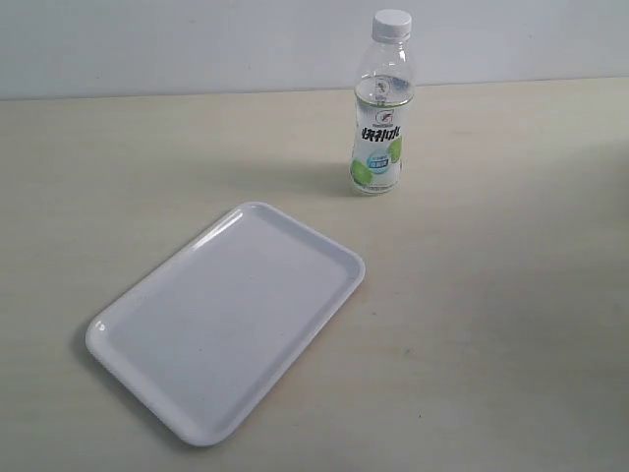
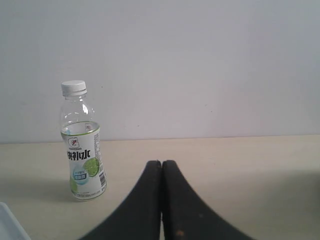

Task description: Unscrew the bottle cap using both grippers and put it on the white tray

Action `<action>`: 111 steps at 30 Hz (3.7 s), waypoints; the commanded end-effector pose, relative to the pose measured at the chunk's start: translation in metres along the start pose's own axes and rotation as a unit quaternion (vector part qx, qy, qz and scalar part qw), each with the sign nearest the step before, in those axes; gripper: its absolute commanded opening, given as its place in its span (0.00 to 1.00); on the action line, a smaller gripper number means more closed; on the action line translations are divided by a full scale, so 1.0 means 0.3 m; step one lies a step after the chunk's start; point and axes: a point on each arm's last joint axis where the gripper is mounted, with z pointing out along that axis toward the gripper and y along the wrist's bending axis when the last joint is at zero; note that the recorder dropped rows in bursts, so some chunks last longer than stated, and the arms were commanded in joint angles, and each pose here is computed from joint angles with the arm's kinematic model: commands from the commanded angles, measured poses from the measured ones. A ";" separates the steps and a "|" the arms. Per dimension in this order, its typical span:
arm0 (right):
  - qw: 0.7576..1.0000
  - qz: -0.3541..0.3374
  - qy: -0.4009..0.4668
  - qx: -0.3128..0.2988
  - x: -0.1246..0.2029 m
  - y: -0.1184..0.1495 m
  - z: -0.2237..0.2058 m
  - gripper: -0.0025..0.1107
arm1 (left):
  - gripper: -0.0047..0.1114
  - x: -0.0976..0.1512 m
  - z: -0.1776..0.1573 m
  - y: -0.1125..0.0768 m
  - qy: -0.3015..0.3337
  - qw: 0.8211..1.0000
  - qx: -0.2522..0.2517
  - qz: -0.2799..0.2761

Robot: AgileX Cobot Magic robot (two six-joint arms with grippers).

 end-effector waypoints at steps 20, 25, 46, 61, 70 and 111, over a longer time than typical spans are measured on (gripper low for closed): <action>0.995 0.001 -0.100 0.003 -0.055 -0.001 -0.007 0.02 | 0.04 0.019 -0.057 0.030 0.022 0.996 -0.064 -0.065; 0.989 0.056 -0.135 -0.002 -0.076 -0.003 -0.012 0.02 | 0.04 0.019 -0.057 0.030 0.022 0.995 -0.065 -0.072; 0.994 0.085 -0.072 -0.005 -0.447 0.020 0.308 0.02 | 0.04 0.019 -0.057 0.030 0.020 0.994 -0.064 -0.089; 0.886 -0.164 0.398 0.174 -0.433 -0.106 0.773 0.02 | 0.04 0.020 -0.057 0.030 0.023 0.994 -0.065 -0.086; 0.965 -0.080 0.246 -0.037 -0.077 -0.046 0.790 0.02 | 0.04 0.020 -0.057 0.030 0.023 0.994 -0.065 -0.086; 0.960 -0.049 0.113 -0.253 0.479 -0.033 0.945 0.67 | 0.04 0.022 -0.057 0.031 0.024 0.992 -0.067 -0.099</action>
